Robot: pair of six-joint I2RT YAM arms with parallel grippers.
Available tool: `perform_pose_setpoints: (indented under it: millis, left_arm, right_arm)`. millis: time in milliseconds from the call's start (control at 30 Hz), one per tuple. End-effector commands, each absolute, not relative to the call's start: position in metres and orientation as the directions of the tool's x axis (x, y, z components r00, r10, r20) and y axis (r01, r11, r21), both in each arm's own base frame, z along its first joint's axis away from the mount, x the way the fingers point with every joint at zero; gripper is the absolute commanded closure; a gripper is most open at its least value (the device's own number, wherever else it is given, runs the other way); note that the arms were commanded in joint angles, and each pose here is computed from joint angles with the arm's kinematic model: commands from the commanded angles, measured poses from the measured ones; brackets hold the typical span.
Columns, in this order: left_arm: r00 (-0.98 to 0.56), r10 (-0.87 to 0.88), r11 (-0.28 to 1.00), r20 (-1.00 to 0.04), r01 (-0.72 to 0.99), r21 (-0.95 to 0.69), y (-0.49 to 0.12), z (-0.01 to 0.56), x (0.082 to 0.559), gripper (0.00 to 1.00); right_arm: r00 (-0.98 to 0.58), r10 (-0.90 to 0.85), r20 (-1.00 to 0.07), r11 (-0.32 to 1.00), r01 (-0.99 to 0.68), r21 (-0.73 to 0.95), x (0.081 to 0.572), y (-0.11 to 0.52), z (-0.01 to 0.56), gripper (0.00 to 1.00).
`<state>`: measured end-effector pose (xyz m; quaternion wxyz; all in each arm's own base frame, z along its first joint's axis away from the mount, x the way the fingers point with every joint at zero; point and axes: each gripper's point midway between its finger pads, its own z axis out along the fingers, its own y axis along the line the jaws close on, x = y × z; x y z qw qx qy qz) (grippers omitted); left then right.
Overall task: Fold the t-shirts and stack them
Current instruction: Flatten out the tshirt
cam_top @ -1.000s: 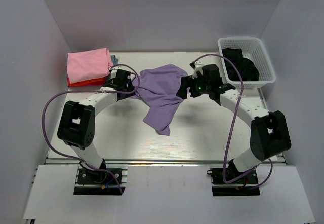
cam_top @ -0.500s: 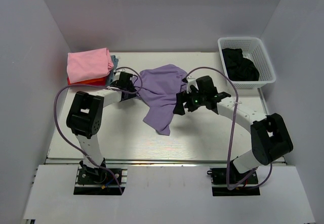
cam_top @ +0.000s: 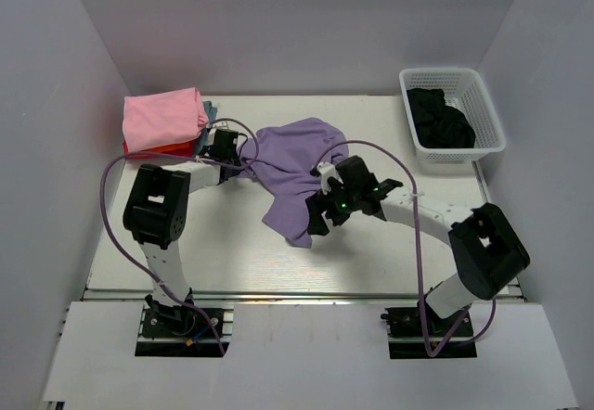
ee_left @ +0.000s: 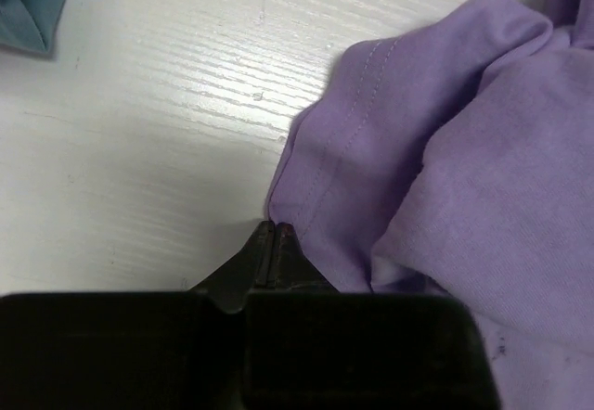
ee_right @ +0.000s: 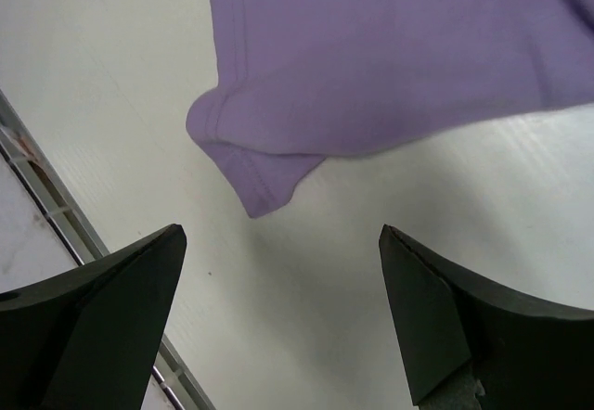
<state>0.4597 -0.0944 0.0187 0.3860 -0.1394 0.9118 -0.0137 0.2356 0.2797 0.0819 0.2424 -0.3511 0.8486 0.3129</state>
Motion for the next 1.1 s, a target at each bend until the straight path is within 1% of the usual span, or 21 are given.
perform_pose_setpoints:
  millis: [0,67,200,267,367,400,500,533,600,633,667,700,733,800,900,933,1000,1067]
  left_arm:
    - [-0.711,-0.247,0.968,-0.658,-0.210,-0.137,-0.098,0.004,0.441,1.00]
    - [-0.689,-0.252,0.967,-0.679,-0.212,-0.143,-0.095,0.014,0.436,1.00]
    - [-0.643,-0.262,0.963,-0.719,-0.218,-0.156,-0.090,0.034,0.432,1.00]
    - [-0.637,-0.263,0.963,-0.725,-0.224,-0.152,-0.087,0.037,0.428,1.00]
    - [-0.629,-0.264,0.962,-0.732,-0.230,-0.148,-0.083,0.040,0.423,1.00]
    - [-0.620,-0.266,0.961,-0.738,-0.229,-0.154,-0.084,0.045,0.424,1.00]
    - [-0.615,-0.266,0.960,-0.742,-0.234,-0.150,-0.081,0.050,0.421,1.00]
    - [-0.611,-0.267,0.960,-0.745,-0.234,-0.153,-0.080,0.053,0.418,1.00]
    - [-0.591,-0.281,0.957,-0.756,-0.235,-0.172,-0.081,0.063,0.420,1.00]
    - [-0.587,-0.282,0.956,-0.759,-0.234,-0.174,-0.080,0.065,0.417,1.00]
    - [-0.575,-0.285,0.956,-0.767,-0.232,-0.182,-0.081,0.072,0.417,1.00]
    - [-0.552,-0.291,0.954,-0.781,-0.226,-0.196,-0.080,0.084,0.416,1.00]
    - [-0.533,-0.296,0.953,-0.792,-0.221,-0.207,-0.080,0.092,0.416,1.00]
    - [-0.494,-0.307,0.950,-0.813,-0.211,-0.230,-0.080,0.109,0.416,1.00]
    - [-0.418,-0.324,0.945,-0.848,-0.178,-0.273,-0.083,0.148,0.411,1.00]
    - [-0.392,-0.330,0.943,-0.859,-0.181,-0.280,-0.081,0.159,0.410,1.00]
    - [-0.327,-0.337,0.940,-0.883,-0.164,-0.299,-0.077,0.188,0.406,1.00]
    - [-0.285,-0.339,0.939,-0.896,-0.155,-0.306,-0.074,0.206,0.403,1.00]
  right_arm:
    - [-0.606,-0.528,-0.594,0.537,-0.781,0.319,0.224,0.290,0.069,0.10]
    - [-0.604,-0.556,-0.571,0.558,-0.781,0.282,0.223,0.291,0.061,0.10]
    - [-0.584,-0.603,-0.543,0.545,-0.799,0.254,0.215,0.301,0.047,0.11]
    - [-0.563,-0.620,-0.547,0.519,-0.817,0.252,0.209,0.311,0.043,0.13]
    - [-0.551,-0.623,-0.555,0.513,-0.824,0.241,0.208,0.321,0.035,0.13]
    - [-0.554,-0.619,-0.557,0.520,-0.821,0.238,0.210,0.324,0.032,0.15]
    - [-0.567,-0.615,-0.548,0.563,-0.802,0.198,0.217,0.324,0.022,0.30]
    - [-0.572,-0.611,-0.547,0.589,-0.790,0.169,0.222,0.321,0.021,0.46]
    - [-0.575,-0.609,-0.546,0.606,-0.782,0.148,0.222,0.316,0.021,0.69]
    - [-0.587,-0.592,-0.552,0.635,-0.762,0.129,0.226,0.312,0.022,0.82]
    - [-0.576,-0.562,-0.594,0.643,-0.755,0.125,0.230,0.314,0.037,1.00]
    - [-0.586,-0.550,-0.595,0.661,-0.741,0.119,0.229,0.306,0.034,1.00]
    - [-0.577,-0.520,-0.630,0.680,-0.726,0.104,0.236,0.307,0.043,1.00]
    - [-0.543,-0.466,-0.699,0.708,-0.702,0.074,0.247,0.302,0.068,1.00]
    - [-0.474,-0.394,-0.788,0.785,-0.620,-0.019,0.277,0.291,0.105,1.00]
    - [-0.452,-0.363,-0.815,0.801,-0.597,-0.026,0.284,0.288,0.120,1.00]
    - [-0.424,-0.296,-0.856,0.862,-0.505,-0.048,0.302,0.272,0.144,1.00]
    - [-0.337,-0.202,-0.920,0.913,-0.404,-0.052,0.317,0.257,0.184,1.00]
